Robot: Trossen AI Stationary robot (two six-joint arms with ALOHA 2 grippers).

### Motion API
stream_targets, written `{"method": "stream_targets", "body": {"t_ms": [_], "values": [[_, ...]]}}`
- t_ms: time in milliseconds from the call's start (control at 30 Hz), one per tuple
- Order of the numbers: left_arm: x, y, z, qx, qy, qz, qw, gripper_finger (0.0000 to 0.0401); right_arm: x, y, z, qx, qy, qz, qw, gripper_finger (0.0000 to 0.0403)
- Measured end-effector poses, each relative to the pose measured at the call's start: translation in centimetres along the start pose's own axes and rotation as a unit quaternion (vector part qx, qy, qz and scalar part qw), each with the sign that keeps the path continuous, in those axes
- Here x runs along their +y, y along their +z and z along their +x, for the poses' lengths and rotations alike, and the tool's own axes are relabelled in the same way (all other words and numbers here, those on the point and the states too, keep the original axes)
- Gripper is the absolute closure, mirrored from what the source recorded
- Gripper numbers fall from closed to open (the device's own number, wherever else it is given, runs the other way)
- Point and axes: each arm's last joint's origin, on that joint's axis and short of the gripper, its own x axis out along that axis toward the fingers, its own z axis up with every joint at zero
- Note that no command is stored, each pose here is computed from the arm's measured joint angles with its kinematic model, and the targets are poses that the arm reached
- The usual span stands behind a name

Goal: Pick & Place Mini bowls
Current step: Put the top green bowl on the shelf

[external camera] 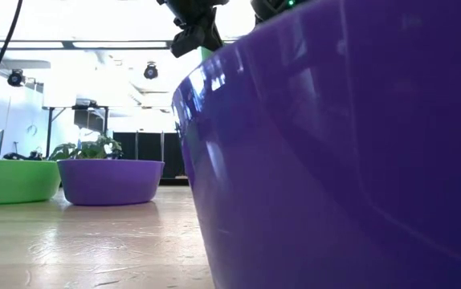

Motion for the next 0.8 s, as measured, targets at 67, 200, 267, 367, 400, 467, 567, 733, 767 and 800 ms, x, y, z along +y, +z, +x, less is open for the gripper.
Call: {"method": "stream_targets", "body": {"t_ms": [67,200,267,367,400,467,567,733,767,800], "values": [[0.10,0.06,0.00,-0.001,0.005,-0.001,1.000,0.0401,0.00,0.00,0.00,0.000,0.000,0.016,1.000,0.0292],[0.21,0.16,-0.01,-0.004,0.010,-0.001,1.000,0.0401,0.13,-0.01,0.00,0.000,0.030,0.042,0.999,0.0298],[0.24,0.17,-0.01,-0.002,0.013,-0.001,1.000,0.0401,0.18,-0.03,0.00,0.002,0.038,0.043,0.998,0.0301],[0.29,0.14,-0.01,0.004,0.019,0.001,1.000,0.0401,0.20,-0.03,0.00,0.002,0.041,0.048,0.998,0.0304],[0.30,0.15,-0.01,0.005,0.020,0.000,1.000,0.0401,0.15,-0.03,0.00,0.002,0.041,0.051,0.998,0.0305],[0.32,0.17,-0.03,0.004,0.021,-0.001,1.000,0.0401,0.11,-0.04,0.01,0.002,0.042,0.053,0.998,0.0307],[0.37,0.30,-0.10,0.000,0.025,-0.006,1.000,0.0401,0.07,-0.04,0.02,0.002,0.045,0.044,0.998,0.0311],[0.49,0.40,-0.10,-0.004,0.029,-0.012,0.999,0.0401,-0.01,-0.04,0.03,0.001,0.043,0.037,0.998,0.0336],[0.49,0.41,-0.10,-0.005,0.029,-0.012,1.000,0.0401,0.00,-0.04,0.03,0.001,0.044,0.033,0.999,0.0346],[0.49,0.41,-0.10,-0.005,0.028,-0.013,1.000,0.0401,0.00,-0.03,0.03,0.000,0.044,0.031,0.999,0.0358]]}}
